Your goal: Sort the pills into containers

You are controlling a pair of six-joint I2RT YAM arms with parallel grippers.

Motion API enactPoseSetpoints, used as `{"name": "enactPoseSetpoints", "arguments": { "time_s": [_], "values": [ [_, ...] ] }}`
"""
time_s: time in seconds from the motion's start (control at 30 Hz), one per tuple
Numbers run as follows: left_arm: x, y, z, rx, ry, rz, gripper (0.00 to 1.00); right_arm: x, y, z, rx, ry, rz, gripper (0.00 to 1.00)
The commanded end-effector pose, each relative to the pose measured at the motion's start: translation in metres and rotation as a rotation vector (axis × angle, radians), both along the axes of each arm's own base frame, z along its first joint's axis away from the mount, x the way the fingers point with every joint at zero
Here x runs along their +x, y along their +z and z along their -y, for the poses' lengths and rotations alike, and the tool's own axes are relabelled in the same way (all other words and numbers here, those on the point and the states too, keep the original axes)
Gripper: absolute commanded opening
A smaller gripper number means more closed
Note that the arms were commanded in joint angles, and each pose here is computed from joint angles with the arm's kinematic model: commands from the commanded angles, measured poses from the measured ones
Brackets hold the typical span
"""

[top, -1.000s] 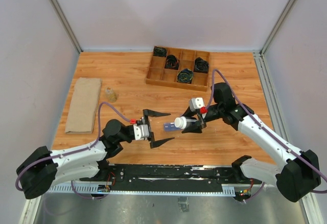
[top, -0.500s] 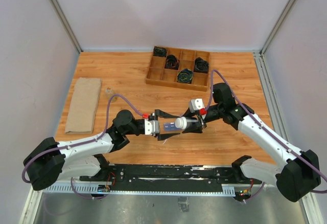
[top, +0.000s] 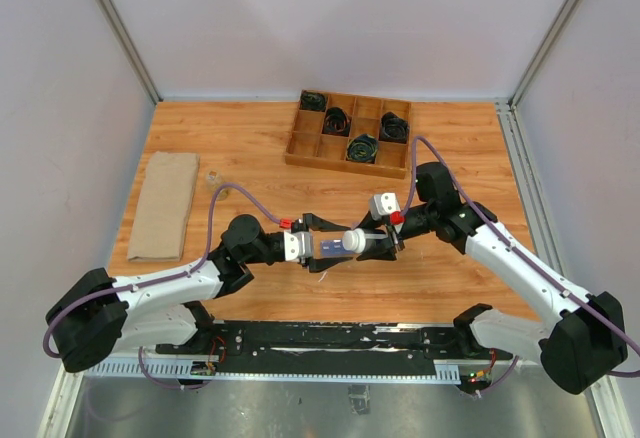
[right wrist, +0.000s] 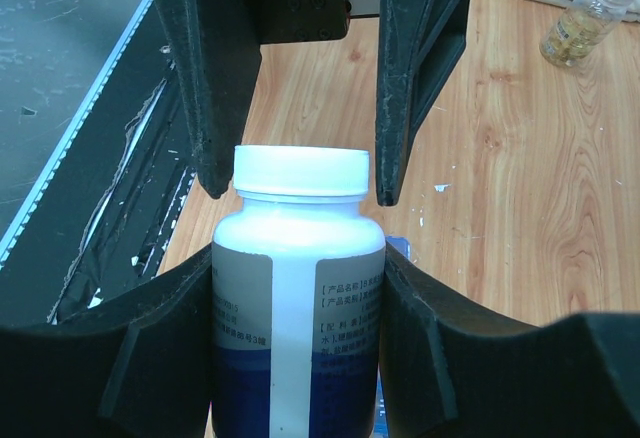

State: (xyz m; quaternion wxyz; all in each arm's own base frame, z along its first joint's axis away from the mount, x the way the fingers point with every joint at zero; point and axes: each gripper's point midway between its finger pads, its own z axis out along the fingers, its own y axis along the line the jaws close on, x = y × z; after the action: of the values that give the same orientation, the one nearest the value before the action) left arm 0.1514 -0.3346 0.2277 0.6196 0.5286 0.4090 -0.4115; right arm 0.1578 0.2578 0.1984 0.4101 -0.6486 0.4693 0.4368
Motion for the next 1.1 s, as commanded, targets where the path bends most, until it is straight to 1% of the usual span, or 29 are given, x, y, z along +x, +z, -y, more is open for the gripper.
{"name": "enactPoseSetpoints", "arguments": {
  "time_s": [0.0, 0.1, 0.17, 0.23, 0.37, 0.53, 0.87, 0.93, 1.0, 1.07],
  "values": [
    [0.0024, 0.0187, 0.0028, -0.044, 0.009, 0.011, 0.62, 0.0079, 0.0121, -0.0008, 0.024, -0.002, 0.044, 0.01],
    [0.0025, 0.0196, 0.0034, -0.047, 0.008, 0.003, 0.59, 0.0079, 0.0119, -0.0007, 0.023, -0.002, 0.043, 0.00],
    [0.0028, 0.0199, 0.0041, -0.047, 0.008, -0.006, 0.54, 0.0080, 0.0113, -0.0008, 0.022, -0.002, 0.041, 0.01],
    [0.0030, 0.0205, 0.0044, -0.048, 0.008, -0.010, 0.52, 0.0078, 0.0112, -0.0007, 0.023, -0.002, 0.040, 0.01],
    [0.0031, 0.0206, 0.0054, -0.049, 0.005, -0.022, 0.52, 0.0076, 0.0108, -0.0008, 0.022, -0.001, 0.038, 0.00],
    [0.0030, 0.0216, 0.0060, -0.055, 0.004, -0.031, 0.54, 0.0075, 0.0115, -0.0010, 0.023, -0.001, 0.036, 0.01],
    [-0.0039, 0.0262, 0.0063, -0.070, -0.031, -0.041, 0.52, 0.0077, 0.0108, -0.0012, 0.022, -0.001, 0.032, 0.01],
    [-0.0047, 0.0262, 0.0066, -0.070, -0.037, -0.054, 0.49, 0.0078, 0.0109, -0.0011, 0.022, -0.001, 0.032, 0.01],
    [-0.0059, 0.0268, 0.0069, -0.073, -0.041, -0.075, 0.42, 0.0080, 0.0108, -0.0012, 0.021, -0.003, 0.032, 0.01],
    [-0.0062, 0.0276, 0.0073, -0.080, -0.042, -0.109, 0.29, 0.0082, 0.0102, -0.0011, 0.019, -0.004, 0.031, 0.01]
  ]
}}
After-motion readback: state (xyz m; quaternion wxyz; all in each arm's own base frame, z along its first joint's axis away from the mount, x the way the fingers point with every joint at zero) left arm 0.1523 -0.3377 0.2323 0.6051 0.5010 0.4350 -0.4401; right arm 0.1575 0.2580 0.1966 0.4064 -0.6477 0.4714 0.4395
